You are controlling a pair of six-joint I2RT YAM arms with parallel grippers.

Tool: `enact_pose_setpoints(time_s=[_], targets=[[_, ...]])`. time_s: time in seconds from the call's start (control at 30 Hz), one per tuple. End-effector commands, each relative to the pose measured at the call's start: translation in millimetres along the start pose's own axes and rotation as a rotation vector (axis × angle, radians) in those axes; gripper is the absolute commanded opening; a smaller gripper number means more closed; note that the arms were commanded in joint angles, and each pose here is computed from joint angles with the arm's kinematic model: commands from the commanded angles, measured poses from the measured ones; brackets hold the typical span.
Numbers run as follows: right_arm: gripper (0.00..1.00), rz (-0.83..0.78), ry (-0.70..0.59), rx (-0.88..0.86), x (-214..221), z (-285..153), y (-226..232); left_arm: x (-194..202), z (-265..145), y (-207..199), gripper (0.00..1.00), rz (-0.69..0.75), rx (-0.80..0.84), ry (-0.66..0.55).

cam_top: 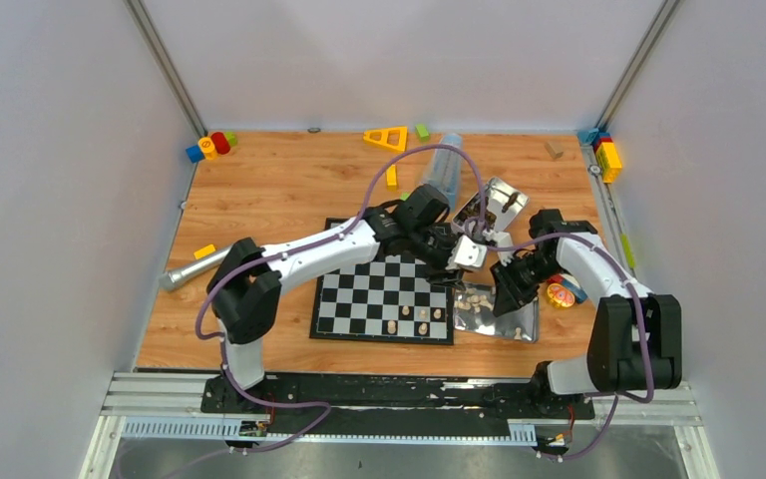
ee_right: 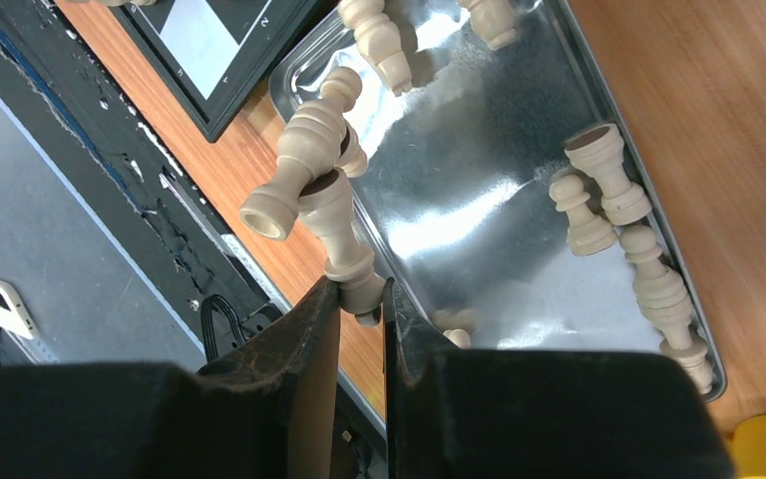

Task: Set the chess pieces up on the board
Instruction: Pick up the chess piece from the storage box.

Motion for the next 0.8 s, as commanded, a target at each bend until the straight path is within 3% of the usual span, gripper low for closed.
enact_pose_setpoints(time_s=[0.0, 0.77], targets=[[0.0, -0.012, -0.029, -0.045, -3, 0, 0, -13, 26, 2, 0.51, 0.046, 0.055, 0.005], [0.0, 0.038, -0.038, -0.055, 0, -2, -9, 20, 84, 1, 0.54, 0.094, 0.108, 0.095]])
Point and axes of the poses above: each gripper's point midway between its finger pads, its own z axis out along the fingers, its own y axis along the line the jaws close on, x = y × z, the point moved 3 cm from there along -z, back along the fingers, and after that the axes turned 12 degrees about z, right-handed, at the moved point
